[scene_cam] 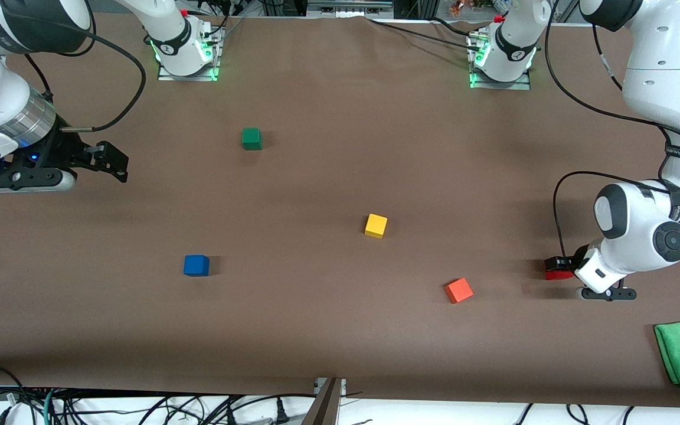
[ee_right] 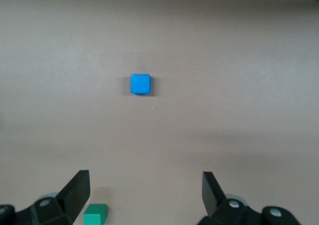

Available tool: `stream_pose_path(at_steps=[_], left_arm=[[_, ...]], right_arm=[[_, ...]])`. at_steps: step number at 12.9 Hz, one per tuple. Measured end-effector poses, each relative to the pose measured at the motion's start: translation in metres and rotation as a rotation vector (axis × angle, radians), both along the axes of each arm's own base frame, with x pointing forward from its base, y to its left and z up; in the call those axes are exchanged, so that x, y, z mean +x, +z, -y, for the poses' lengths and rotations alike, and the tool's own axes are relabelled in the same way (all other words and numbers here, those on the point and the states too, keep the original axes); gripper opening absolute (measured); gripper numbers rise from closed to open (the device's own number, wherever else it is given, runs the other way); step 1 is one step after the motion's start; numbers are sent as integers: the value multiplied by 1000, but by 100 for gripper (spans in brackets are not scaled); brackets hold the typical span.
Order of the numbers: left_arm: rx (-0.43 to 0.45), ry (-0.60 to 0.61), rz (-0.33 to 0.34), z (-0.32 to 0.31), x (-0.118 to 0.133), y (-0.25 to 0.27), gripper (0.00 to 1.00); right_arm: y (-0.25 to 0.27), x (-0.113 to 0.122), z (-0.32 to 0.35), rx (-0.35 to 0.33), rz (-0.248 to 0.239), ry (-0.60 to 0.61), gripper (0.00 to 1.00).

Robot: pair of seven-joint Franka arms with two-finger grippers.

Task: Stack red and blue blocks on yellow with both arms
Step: 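Close the left gripper on the red cube and lift it, then carry the red cube over the yellow cube while the right gripper reaches the blue cube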

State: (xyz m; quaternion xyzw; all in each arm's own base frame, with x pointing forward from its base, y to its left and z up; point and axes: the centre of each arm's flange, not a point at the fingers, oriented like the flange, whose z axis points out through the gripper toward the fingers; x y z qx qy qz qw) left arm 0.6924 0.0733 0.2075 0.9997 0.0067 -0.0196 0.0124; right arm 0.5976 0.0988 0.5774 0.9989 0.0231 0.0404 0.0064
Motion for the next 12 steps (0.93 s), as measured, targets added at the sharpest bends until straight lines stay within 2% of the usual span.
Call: stream_pose_path(at_steps=[1,4,6,9,12], left_arm=[[0,-2,1,2,0,1,57],[-10,-17,6,13,3,8,56],[-39,-67,-10,49,5,31,56],[-65,-151,-37,150,-2,85,56],[-78,-183,-59,281,-31,106,56]], right_arm=[[2,3,-2,0,6,2,100],[1,6,-3,-1,7,3,100],[1,6,-4,6,5,1,100],[1,6,-3,20,3,-3,100],[-14,12,-6,41,-22,-8,100]])
